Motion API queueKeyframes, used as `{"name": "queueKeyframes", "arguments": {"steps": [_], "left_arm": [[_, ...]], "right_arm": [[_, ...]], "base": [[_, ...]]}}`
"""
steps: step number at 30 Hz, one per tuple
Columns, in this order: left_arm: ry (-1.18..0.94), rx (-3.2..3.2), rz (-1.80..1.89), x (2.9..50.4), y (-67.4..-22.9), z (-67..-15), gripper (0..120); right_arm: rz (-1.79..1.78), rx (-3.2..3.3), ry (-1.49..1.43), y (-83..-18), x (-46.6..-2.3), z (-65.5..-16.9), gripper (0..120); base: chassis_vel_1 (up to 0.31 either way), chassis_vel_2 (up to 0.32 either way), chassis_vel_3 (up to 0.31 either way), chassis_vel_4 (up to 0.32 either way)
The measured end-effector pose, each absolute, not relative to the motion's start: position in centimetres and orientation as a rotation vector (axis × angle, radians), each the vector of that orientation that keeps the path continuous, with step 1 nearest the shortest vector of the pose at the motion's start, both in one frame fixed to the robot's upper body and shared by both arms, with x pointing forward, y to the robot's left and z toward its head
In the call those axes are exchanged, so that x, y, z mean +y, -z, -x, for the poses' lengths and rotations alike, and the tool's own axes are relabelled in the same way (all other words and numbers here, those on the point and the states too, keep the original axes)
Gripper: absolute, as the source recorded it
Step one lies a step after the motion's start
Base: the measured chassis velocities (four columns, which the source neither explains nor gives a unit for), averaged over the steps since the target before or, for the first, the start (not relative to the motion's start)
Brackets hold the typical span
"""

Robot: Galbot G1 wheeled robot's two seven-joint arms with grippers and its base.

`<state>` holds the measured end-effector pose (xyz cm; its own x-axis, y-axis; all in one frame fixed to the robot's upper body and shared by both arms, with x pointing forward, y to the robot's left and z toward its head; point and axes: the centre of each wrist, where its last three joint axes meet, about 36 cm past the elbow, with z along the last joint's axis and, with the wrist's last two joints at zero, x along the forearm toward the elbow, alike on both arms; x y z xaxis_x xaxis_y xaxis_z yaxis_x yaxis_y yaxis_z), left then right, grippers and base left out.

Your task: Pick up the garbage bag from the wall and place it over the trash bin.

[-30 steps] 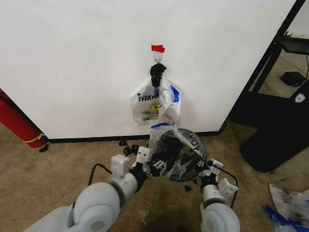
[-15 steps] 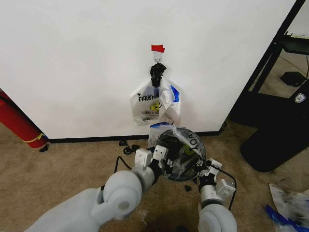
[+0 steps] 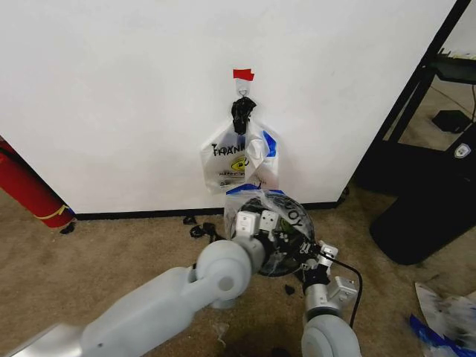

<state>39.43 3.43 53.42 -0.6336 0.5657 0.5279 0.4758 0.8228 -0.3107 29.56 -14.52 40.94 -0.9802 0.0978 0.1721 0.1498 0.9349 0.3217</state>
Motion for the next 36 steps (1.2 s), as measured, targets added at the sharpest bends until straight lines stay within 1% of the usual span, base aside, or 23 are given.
{"name": "queueKeyframes", "arguments": {"steps": [2, 10, 15, 21, 36], "left_arm": [[-0.163, -2.390, 0.731, 2.5, -52.7, -40.1, 0], [-0.042, -2.426, 0.607, 1.5, -51.2, -41.1, 0], [-0.011, -2.458, 0.543, 1.3, -49.8, -42.1, 0], [-0.027, -2.492, 0.519, 1.0, -48.7, -42.4, 0], [0.083, -2.480, 0.461, 0.8, -46.2, -42.9, 0]], "right_arm": [[0.181, -2.945, 0.508, -41.0, -14.4, -29.4, 0], [0.165, -2.961, 0.506, -41.1, -14.5, -29.2, 0], [0.159, -2.948, 0.550, -41.5, -14.5, -29.1, 0], [0.148, -2.872, 0.658, -41.8, -14.1, -28.9, 0], [0.121, -2.851, 0.710, -42.4, -13.8, -28.5, 0]], "base": [[0.000, 0.000, 0.000, 0.000], [0.000, 0.000, 0.000, 0.000], [0.000, 0.000, 0.000, 0.000], [0.000, 0.000, 0.000, 0.000], [0.000, 0.000, 0.000, 0.000]]}}
